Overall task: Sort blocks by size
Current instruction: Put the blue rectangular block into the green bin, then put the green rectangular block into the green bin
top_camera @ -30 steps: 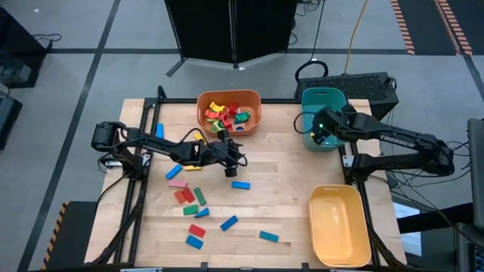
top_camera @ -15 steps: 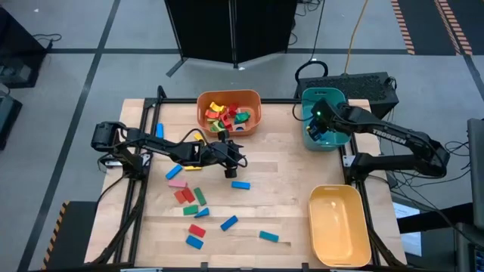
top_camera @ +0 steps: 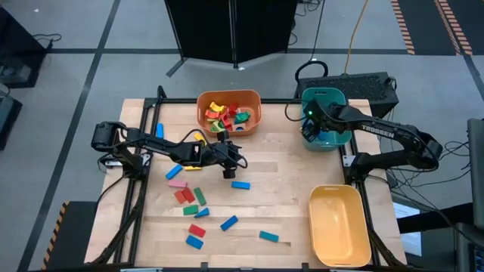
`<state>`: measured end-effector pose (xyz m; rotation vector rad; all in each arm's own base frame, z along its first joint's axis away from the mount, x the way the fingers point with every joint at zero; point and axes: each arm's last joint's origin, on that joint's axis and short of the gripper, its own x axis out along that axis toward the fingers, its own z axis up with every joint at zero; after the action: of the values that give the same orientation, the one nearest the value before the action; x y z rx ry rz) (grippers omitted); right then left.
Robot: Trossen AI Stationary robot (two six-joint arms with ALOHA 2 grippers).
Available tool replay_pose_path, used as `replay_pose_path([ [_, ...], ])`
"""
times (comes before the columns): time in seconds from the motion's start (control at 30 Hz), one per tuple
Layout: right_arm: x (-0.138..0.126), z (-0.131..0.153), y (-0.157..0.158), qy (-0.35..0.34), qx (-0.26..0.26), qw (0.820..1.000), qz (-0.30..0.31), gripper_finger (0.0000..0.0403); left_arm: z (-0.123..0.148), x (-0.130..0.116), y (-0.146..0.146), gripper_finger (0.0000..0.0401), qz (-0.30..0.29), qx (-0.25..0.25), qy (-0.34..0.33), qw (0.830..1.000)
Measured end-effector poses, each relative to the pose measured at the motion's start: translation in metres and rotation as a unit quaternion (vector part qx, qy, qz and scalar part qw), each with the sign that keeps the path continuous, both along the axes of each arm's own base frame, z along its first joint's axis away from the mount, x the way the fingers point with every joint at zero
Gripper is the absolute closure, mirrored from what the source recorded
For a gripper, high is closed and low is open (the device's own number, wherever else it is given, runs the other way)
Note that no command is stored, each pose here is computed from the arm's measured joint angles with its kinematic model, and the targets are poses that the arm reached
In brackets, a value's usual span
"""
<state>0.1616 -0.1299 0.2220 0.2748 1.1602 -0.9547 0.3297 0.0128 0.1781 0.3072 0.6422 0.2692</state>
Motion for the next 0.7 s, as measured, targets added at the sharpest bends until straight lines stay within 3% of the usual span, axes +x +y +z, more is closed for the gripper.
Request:
replay_pose_path([
  [0.2, 0.000, 0.000, 0.000, -0.003, 0.000, 1.000, -0.006, 0.0154, 0.000, 0.000, 0.000, 0.0232, 0.000, 0.000, 0.001, 1.000],
  [0.37, 0.001, 0.002, 0.001, -0.019, -0.007, 1.000, -0.015, 0.0157, -0.003, -0.002, 0.000, 0.0232, 0.000, 0.000, 0.022, 1.000],
  [0.5, 0.004, 0.010, 0.004, -0.039, -0.045, 0.998, -0.007, 0.0167, -0.009, -0.007, 0.001, 0.0232, 0.008, -0.010, 0.054, 0.998],
  [0.7, 0.005, 0.033, 0.017, -0.119, -0.091, 0.989, 0.023, 0.0172, -0.020, -0.019, 0.006, 0.0232, 0.011, -0.018, 0.138, 0.990],
])
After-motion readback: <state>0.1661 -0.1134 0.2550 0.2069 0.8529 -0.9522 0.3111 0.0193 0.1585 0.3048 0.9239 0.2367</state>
